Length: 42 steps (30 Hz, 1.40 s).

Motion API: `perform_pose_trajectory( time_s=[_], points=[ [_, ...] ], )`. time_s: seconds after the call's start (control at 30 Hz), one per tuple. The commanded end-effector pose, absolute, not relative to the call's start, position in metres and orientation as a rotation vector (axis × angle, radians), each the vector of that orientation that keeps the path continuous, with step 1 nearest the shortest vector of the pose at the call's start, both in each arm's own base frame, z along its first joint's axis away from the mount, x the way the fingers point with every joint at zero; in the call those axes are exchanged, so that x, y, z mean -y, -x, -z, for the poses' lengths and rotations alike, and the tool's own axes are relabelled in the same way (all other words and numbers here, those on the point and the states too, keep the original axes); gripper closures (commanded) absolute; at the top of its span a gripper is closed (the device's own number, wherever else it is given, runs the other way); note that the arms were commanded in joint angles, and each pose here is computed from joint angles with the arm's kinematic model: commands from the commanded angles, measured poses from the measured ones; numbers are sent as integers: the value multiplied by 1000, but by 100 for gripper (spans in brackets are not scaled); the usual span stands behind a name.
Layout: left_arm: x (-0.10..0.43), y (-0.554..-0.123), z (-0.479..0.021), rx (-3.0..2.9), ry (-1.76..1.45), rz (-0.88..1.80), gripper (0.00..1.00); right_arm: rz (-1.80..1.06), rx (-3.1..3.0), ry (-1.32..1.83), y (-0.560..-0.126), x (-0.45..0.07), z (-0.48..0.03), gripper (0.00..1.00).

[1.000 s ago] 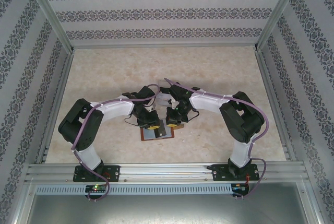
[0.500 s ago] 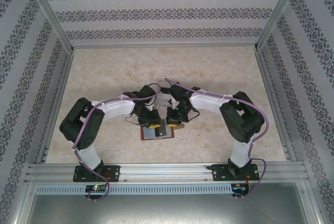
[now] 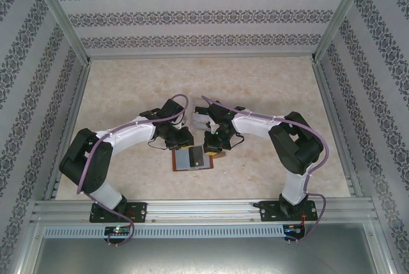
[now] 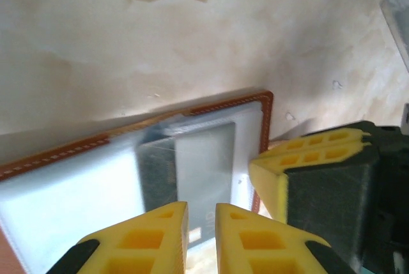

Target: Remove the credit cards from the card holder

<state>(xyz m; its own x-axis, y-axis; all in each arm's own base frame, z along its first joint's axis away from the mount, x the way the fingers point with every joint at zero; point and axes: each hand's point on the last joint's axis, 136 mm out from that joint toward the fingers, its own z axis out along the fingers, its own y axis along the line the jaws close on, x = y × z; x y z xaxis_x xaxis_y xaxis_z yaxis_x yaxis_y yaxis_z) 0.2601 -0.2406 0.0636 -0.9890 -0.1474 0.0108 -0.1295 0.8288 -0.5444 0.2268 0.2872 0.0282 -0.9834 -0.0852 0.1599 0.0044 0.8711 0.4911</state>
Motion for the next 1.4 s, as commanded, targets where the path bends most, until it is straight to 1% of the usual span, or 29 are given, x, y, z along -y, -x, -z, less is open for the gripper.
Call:
perform_pose_trajectory(
  time_s=[0.0,0.13,0.37,0.6,0.93,1.37],
  points=[
    [236,-259,-51,-2985,302,912,83,691,2883,-64,-231,-278,-20,92],
    [239,-257,-42,-2991,342,969,85,668,2878,-61,-229,-276,-14,92],
    [251,-258,-38,-2945,385,1124,82,659,2871,-55,-227,-274,-8,92],
    [242,-252,-29,-2991,414,1047,79,659,2867,-56,-227,-274,-6,92],
    [243,-259,-50,-2930,379,1068,76,656,2864,-53,-226,-273,-5,92],
    [235,-250,-33,-2994,416,1000,76,656,2860,-57,-226,-274,-5,92]
  ],
)
